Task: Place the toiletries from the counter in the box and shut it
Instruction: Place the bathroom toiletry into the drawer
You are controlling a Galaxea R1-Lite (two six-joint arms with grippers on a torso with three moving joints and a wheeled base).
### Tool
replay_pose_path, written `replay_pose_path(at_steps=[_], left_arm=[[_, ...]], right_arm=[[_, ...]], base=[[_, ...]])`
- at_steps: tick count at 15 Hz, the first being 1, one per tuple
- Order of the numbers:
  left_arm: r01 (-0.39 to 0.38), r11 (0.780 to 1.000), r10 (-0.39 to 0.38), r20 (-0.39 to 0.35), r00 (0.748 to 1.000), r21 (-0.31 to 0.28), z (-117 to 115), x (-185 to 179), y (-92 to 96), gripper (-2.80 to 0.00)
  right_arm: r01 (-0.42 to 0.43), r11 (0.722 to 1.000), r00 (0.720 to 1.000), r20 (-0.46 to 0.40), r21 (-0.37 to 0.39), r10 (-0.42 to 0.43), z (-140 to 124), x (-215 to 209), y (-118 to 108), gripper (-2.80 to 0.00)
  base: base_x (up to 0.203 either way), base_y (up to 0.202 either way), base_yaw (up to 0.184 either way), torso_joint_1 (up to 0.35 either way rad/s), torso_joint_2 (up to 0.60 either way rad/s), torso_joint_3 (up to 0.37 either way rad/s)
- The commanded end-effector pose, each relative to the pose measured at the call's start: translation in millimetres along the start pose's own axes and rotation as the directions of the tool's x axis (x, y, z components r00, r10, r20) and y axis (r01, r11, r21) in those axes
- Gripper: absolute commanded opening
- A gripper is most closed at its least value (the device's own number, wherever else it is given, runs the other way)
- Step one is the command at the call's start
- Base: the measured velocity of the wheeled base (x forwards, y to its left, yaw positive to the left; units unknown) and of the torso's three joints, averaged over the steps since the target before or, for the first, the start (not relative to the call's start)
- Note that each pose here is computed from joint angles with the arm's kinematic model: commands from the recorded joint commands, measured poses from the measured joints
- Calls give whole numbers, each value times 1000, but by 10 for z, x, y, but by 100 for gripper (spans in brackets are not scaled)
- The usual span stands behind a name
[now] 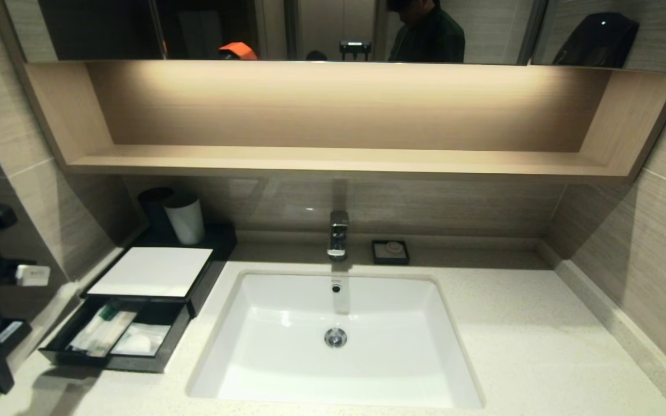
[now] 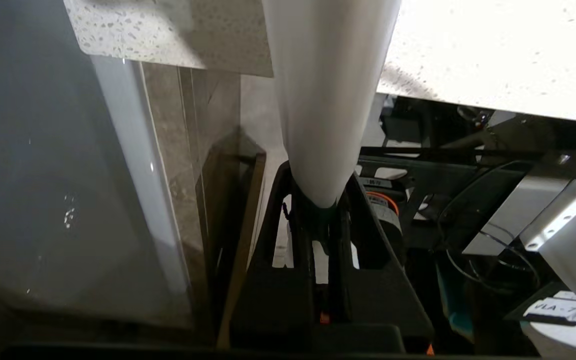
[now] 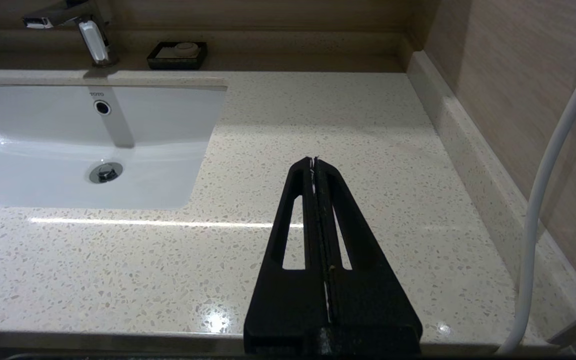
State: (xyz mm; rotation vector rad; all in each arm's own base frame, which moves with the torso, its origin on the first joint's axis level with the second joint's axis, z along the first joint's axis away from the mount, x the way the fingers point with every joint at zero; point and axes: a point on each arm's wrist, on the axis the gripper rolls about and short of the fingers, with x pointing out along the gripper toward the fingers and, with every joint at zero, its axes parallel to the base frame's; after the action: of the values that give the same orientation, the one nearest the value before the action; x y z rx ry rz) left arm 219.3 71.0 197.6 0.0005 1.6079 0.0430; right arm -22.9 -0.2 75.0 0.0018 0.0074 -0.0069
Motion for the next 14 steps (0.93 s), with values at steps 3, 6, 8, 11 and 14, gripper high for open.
replay_pose_path(at_steps=[3,6,8,11,14], left_arm=[[15,1000,-13,-134,991,10,205,184,59,-280],[14,1000,-9,-168,986,26,334,285,96,-280],[22,999,-14,-187,982,41,410,359,115,-280],[32,998,-22,-204,979,46,511,451,140,-280],[34,998,-23,-209,978,49,587,502,157,-280]], right_arm=[[-1,1000,1000,0,0,1,-1,0,0,-280],[-1,1000,1000,0,0,1,-1,0,0,-280],[-1,1000,1000,0,0,1,-1,0,0,-280],[0,1000,1000,0,0,0,-1,0,0,-280],[0,1000,1000,0,0,0,-1,0,0,-280]], base=[[0,0,0,0,0,0],[0,0,0,0,0,0],[0,0,0,0,0,0],[0,0,0,0,0,0],[0,0,0,0,0,0]])
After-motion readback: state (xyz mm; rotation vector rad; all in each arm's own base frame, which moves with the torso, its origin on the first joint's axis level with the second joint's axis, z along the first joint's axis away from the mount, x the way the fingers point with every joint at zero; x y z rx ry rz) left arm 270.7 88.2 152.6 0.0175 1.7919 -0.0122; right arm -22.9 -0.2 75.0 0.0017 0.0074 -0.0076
